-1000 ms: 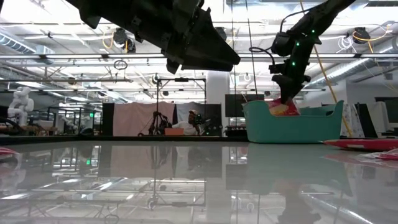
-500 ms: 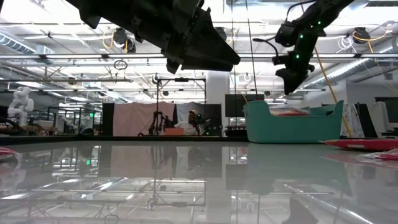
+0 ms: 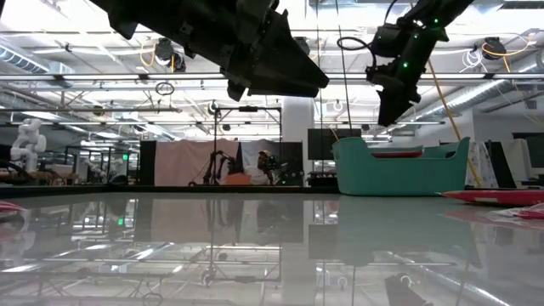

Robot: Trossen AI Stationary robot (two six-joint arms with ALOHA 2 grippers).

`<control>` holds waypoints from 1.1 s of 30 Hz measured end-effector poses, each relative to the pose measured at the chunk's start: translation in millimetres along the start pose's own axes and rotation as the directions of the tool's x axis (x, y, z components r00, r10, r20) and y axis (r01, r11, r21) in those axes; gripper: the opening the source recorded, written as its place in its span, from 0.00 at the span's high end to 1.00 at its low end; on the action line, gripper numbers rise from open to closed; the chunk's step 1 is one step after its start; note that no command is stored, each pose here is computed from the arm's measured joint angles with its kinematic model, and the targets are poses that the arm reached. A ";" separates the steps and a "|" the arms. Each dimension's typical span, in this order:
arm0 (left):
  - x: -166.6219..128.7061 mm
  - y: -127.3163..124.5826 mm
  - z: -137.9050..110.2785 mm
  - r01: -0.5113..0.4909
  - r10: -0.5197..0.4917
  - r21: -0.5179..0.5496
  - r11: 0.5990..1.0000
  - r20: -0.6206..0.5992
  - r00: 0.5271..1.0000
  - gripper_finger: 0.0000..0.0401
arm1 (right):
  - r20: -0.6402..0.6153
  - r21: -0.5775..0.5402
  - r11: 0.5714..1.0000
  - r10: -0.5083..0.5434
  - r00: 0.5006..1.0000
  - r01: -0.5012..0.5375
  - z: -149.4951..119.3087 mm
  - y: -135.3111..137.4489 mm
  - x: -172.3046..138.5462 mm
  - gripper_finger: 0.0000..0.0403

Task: Sort popcorn bags into baskets
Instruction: Put the red popcorn bag into the green bin

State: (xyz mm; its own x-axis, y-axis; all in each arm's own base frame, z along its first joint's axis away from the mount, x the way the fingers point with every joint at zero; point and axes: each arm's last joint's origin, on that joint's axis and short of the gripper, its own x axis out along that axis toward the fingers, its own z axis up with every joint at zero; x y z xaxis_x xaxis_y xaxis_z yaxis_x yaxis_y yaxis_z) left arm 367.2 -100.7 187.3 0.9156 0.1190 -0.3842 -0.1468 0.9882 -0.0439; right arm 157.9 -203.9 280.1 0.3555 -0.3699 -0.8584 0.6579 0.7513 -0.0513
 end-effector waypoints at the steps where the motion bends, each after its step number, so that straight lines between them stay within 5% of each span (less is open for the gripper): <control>1: -0.3 -0.7 -0.1 0.002 -0.002 0.001 1.000 0.000 1.000 0.67 | -0.015 -0.007 1.000 0.008 1.000 -0.008 -2.5 3.5 3.0 0.60; 5: -1.6 -4.1 -1.0 0.012 -0.012 0.005 1.000 -0.002 1.000 0.67 | -0.037 -0.013 0.998 0.060 0.998 -0.061 -16.7 17.7 10.4 0.68; 13: -2.6 -5.9 -3.9 0.014 -0.013 0.022 1.000 -0.026 1.000 0.67 | 0.219 -0.035 0.972 0.234 0.947 -0.232 -52.5 66.1 -19.4 0.73; 19: -13.9 -0.8 -17.2 -0.033 0.033 0.005 0.999 -0.224 0.974 0.67 | 0.333 -0.073 0.939 0.340 0.879 -0.336 -95.3 106.2 -41.5 0.73; 25: -39.9 -2.7 -22.6 -0.068 0.037 -0.062 0.996 -0.400 0.916 0.67 | 0.389 -0.157 0.884 0.466 0.795 -0.441 -124.8 146.8 -44.9 0.73; 33: -72.3 -36.0 -44.6 0.094 -0.170 -0.153 0.984 -0.622 0.764 0.67 | 0.449 -0.467 0.776 0.622 0.642 -0.425 -145.6 209.0 -50.1 0.73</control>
State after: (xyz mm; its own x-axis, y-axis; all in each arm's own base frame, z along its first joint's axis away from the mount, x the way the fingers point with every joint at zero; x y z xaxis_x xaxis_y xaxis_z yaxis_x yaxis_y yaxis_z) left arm 289.6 -149.2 175.5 0.4918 -0.1371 -0.8599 -0.1158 0.9685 -0.2206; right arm 180.9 51.2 238.0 0.9352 -0.0155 -0.3537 0.0494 0.9950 0.0870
